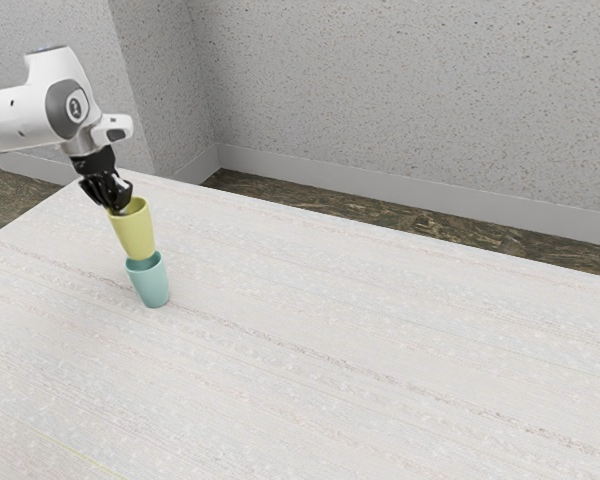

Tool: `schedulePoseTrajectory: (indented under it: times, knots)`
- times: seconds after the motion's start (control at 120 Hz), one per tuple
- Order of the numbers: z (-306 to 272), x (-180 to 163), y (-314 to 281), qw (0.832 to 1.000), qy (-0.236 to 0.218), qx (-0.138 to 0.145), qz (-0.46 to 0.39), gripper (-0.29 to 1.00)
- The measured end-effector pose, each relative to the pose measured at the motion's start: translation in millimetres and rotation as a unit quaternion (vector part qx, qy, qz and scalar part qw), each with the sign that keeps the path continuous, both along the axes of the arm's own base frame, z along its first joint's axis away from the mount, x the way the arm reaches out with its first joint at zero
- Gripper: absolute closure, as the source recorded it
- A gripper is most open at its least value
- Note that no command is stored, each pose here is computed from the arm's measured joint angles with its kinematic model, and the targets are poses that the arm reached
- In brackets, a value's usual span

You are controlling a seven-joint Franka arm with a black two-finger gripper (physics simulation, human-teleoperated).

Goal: Place the right cup onto the left cup

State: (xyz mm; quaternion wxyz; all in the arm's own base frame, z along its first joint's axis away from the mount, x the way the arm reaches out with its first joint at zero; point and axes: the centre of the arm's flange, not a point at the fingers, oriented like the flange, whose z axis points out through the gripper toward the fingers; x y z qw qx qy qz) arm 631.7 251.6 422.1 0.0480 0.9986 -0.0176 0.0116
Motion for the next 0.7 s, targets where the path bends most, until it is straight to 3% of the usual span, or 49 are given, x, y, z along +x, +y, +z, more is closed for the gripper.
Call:
schedulePoseTrajectory:
  times: [0.7]
  knots:
    - [-39,9,10,1.0,0.014,-0.016,-0.007,0.79]
